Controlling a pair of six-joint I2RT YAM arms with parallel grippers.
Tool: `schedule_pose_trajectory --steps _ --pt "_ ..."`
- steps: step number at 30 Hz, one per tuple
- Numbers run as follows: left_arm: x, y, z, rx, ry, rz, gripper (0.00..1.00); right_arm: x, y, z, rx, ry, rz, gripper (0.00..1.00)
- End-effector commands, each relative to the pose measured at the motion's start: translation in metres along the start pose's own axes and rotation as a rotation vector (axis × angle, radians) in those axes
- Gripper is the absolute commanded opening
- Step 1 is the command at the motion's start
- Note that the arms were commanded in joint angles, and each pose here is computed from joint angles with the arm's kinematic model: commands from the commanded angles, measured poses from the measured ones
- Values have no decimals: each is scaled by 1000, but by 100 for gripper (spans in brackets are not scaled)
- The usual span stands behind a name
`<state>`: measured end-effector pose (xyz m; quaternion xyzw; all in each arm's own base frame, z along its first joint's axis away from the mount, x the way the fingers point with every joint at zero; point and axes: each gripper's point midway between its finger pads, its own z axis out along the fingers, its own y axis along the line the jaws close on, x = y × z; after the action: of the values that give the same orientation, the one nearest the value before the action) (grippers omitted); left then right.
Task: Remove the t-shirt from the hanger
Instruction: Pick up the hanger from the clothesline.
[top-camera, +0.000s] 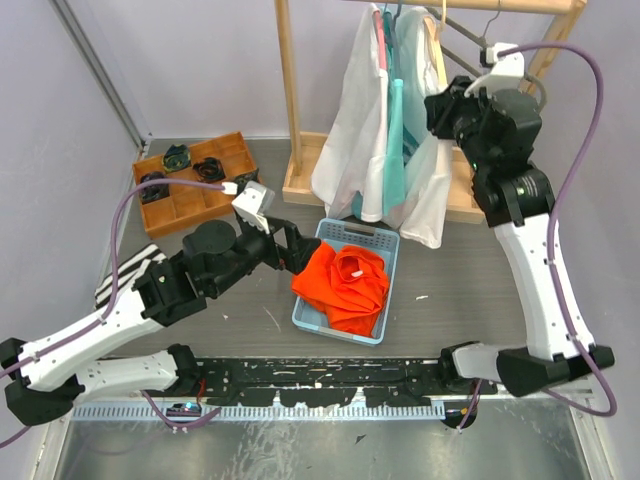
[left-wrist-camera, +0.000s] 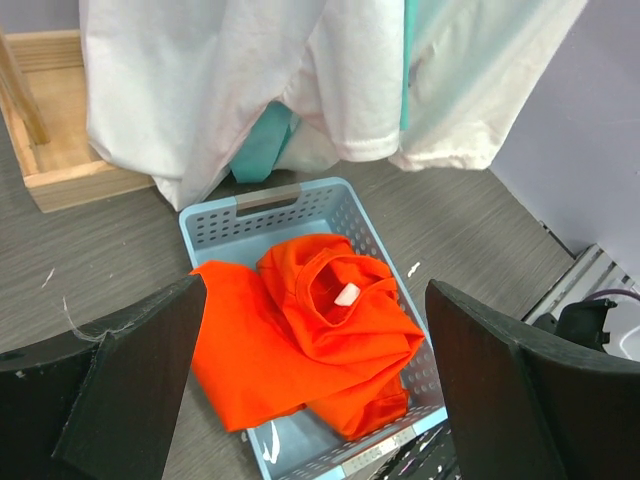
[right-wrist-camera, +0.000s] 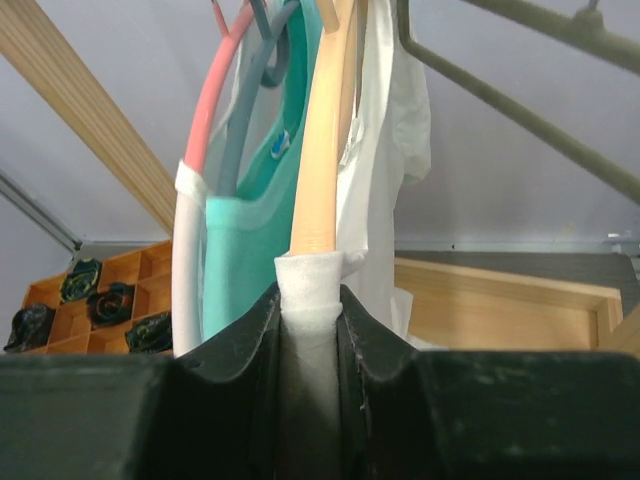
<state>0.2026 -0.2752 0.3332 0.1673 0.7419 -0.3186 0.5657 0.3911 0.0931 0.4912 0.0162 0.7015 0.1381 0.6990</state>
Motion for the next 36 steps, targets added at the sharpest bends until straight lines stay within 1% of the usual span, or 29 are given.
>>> schedule_pose_trajectory --steps 1,5,11,16,23,27,32,36 --pt "-30 -13 -3 42 -74 -32 98 -60 13 -59 -65 -218 47 1" --pt "-37 -16 -2 47 -90 -27 98 -53 10 -87 -67 -214 59 1" --pt "-47 -18 0 45 -101 -13 98 -64 10 -126 -81 -254 69 1" --pt "-51 -18 -6 48 -109 -24 98 -97 15 -167 -114 -367 73 1" --pt "-47 -10 -14 26 -103 -36 98 -141 32 -220 -219 -544 86 1" --pt "-49 -8 -21 23 -107 -47 98 -159 39 -237 -252 -593 81 1" --pt "-51 -3 -30 13 -115 -53 98 -182 47 -259 -298 -684 74 1" --pt "-51 2 -38 0 -120 -57 98 -190 50 -270 -318 -726 62 1"
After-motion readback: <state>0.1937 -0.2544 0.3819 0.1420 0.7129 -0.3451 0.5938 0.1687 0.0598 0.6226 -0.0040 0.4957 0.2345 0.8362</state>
